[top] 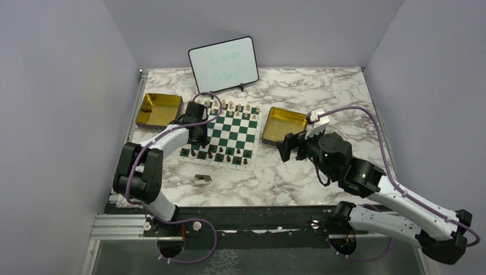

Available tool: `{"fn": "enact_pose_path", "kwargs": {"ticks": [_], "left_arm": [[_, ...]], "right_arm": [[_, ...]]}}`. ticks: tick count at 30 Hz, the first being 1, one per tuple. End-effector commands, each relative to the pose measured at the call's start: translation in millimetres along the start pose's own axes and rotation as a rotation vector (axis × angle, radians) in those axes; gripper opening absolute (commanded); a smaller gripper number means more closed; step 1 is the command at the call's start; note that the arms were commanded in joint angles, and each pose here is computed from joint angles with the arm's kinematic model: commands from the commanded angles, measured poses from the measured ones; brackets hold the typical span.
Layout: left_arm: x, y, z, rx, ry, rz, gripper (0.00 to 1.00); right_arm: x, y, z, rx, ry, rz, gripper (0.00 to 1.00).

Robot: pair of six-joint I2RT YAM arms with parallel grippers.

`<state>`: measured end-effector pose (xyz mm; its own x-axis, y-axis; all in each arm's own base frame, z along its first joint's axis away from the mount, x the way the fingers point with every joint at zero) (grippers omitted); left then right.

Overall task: Set up the chess pieces on the board
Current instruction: Place the chess piece on the chessboard.

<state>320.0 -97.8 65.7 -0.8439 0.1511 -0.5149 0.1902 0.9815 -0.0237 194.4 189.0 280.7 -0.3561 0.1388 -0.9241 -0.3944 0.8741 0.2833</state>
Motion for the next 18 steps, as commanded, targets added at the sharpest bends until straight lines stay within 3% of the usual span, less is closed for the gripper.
{"fn": "enact_pose_path", "kwargs": {"ticks": [1, 13, 18], "left_arm": [[-10, 2, -12, -0.020, -0.028, 0.014, 0.26], [-62, 8, -60, -0.066, -0.169, 0.015, 0.33], [-82, 35, -74, -0.213, -0.218, 0.019, 0.35]], "right_arm": [[-9, -1, -1, 0.011, -0.040, 0.011, 1.00], [-4, 3, 1, -0.014, -0.031, 0.017, 1.00], [3, 4, 0, -0.033, -0.011, 0.034, 1.00]]}}
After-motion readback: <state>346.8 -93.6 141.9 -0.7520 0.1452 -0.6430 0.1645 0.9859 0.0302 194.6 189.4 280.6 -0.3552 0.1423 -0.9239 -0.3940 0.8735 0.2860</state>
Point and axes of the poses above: each gripper's point midway between its finger pads, its own z axis out along the fingers, its own y axis along the line the jaws close on, x = y × z, the point moved 3 cm from there along -z, back along the fingers, and after that the axes turned 9 degrees about z, right-handed, at the moved point
